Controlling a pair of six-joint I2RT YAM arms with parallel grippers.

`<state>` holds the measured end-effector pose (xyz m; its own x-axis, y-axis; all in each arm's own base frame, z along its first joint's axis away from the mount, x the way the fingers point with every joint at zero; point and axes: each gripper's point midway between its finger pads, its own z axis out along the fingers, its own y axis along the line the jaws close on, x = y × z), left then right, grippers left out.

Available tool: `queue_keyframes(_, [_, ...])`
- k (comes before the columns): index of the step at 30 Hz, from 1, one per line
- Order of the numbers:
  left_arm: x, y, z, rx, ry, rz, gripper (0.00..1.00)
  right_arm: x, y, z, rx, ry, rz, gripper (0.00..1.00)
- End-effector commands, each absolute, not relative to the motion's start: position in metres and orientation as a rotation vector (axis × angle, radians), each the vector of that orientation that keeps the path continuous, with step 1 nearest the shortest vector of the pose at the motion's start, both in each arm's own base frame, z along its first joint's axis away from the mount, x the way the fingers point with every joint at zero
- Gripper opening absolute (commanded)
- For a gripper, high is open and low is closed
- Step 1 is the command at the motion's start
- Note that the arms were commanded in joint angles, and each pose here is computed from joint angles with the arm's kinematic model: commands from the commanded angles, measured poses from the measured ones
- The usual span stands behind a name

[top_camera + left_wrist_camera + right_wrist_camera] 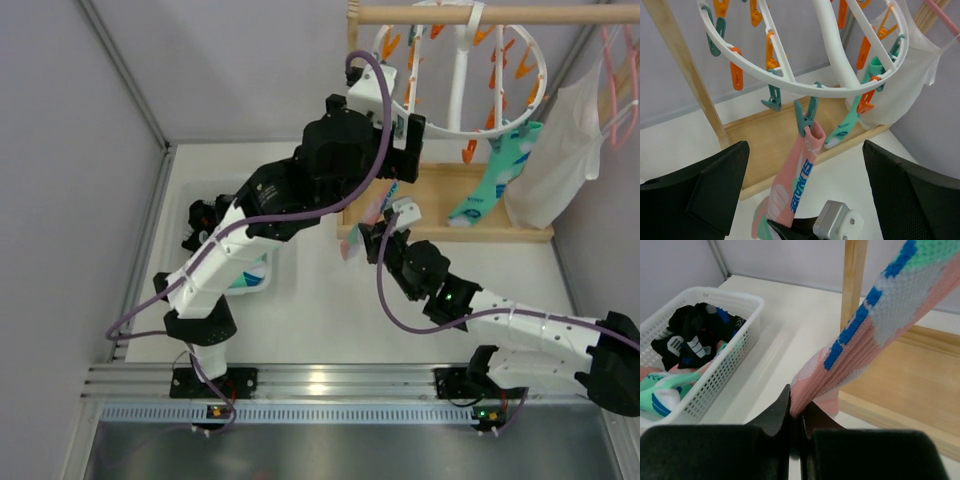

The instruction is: Remove the socks clipped to the hanger

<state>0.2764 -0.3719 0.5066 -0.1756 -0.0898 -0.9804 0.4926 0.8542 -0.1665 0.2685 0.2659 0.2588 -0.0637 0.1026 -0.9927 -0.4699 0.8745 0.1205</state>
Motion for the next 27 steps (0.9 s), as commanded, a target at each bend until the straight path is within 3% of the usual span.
queue_keyframes(1, [0.287, -0.377, 0.523, 0.33, 1.584, -0.478, 0.99, 0.272, 0.273, 0.28, -0.222, 1.543, 0.439, 0.0])
queue_keyframes(8, [0.32, -0.395, 0.493, 0.324, 1.58, -0.283, 0.98, 0.267, 0.295, 0.279, -0.243, 1.549, 0.45, 0.0])
queue_keyframes(18, [0.353, -0.398, 0.475, 0.342, 1.605, -0.304, 0.89, 0.265, 0.306, 0.281, -0.29, 1.55, 0.455, 0.0])
queue_keyframes(27, [0.359, -0.402, 0.458, 0.36, 1.625, -0.24, 0.87, 0.27, 0.316, 0.277, -0.326, 1.572, 0.419, 0.0])
